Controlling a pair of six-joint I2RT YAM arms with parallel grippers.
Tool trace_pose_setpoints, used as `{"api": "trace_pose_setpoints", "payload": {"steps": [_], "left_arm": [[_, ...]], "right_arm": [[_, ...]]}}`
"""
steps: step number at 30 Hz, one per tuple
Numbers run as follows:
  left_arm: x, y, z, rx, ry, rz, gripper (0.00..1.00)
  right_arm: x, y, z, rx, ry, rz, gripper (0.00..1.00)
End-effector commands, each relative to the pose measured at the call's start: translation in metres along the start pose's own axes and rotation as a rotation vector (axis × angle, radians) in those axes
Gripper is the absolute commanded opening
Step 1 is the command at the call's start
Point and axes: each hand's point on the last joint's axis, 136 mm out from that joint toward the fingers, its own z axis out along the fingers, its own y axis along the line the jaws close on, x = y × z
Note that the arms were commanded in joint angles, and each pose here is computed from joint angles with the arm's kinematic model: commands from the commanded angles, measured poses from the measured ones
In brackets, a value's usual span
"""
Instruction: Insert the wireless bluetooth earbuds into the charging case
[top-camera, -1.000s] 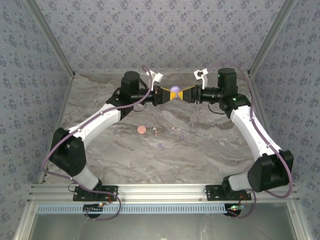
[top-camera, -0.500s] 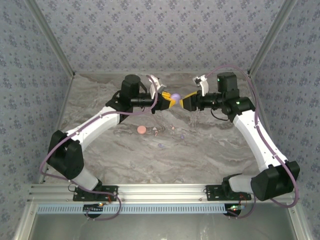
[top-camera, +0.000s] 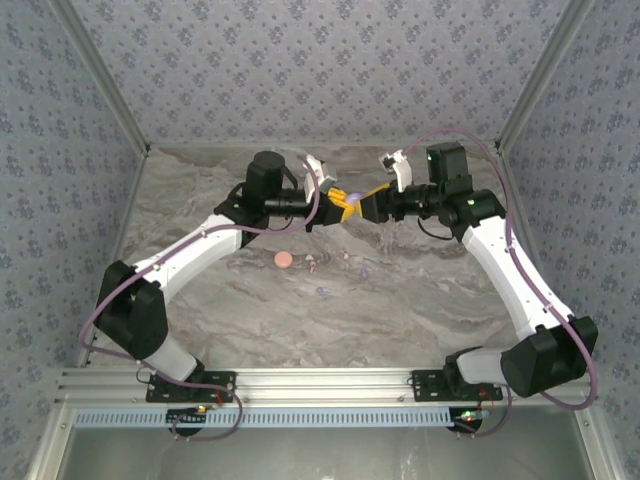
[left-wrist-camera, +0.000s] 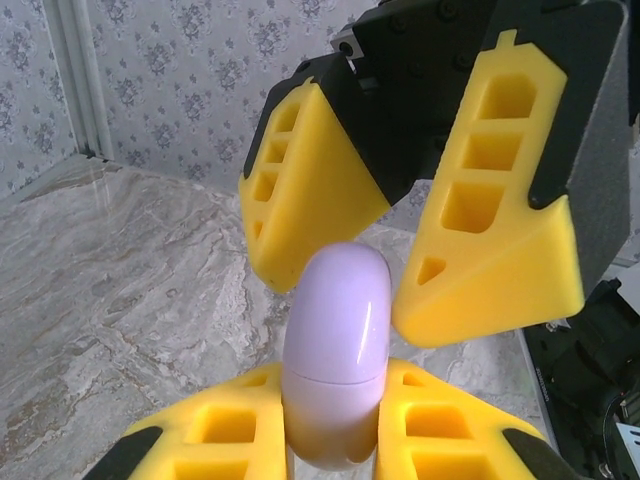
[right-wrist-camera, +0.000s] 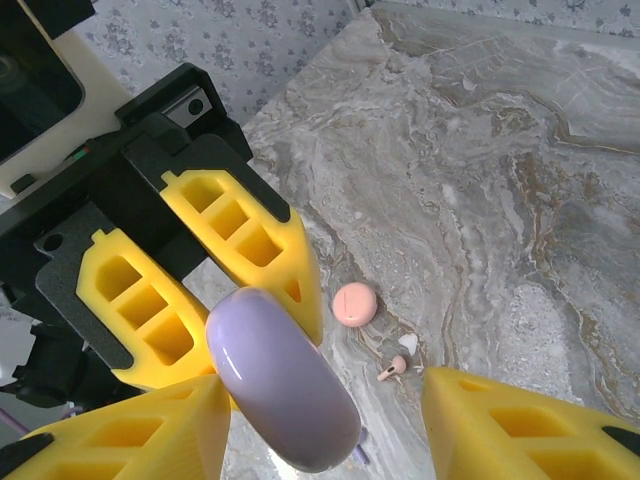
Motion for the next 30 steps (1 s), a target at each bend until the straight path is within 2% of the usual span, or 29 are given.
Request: {"api": "trace_pose_setpoints", "payload": {"steps": [1,7,14,20,23,26,30], "left_arm": [[-0.014,-0.02,-0.005,0.06,-0.032,0.074,0.15],[-0.011,-0.023,-0.007,0.065,-0.028,0.08,0.14],[-0.009,-0.02,-0.007,0.047,-0.036,0.071,0.14],[-0.004,-0.002,-0.01,-0.013,-0.068,0.005,0.13],[-0.001,0.011,-0.019,-0.073,-0.116,-0.029,0.12],[0.006,0.016,-0.023,-0.118,-0.113,-0.054,0.13],[0.013,0.012,-0.03,-0.141,-0.125,-0.074,0.13]], "right_arm": [[-0.01,-0.008,-0.004,0.069,-0.014,-0.013,0.55],[-0.016,-0.022,-0.009,0.158,-0.041,0.007,0.55],[-0.02,-0.023,-0.015,0.18,-0.06,0.011,0.56],[-0.013,-0.029,-0.024,0.244,-0.058,0.023,0.58],[-0.003,-0.044,-0.029,0.327,-0.041,0.07,0.58],[0.022,-0.065,-0.033,0.426,0.023,0.152,0.58],[0.062,-0.083,-0.026,0.465,0.104,0.247,0.58]]}}
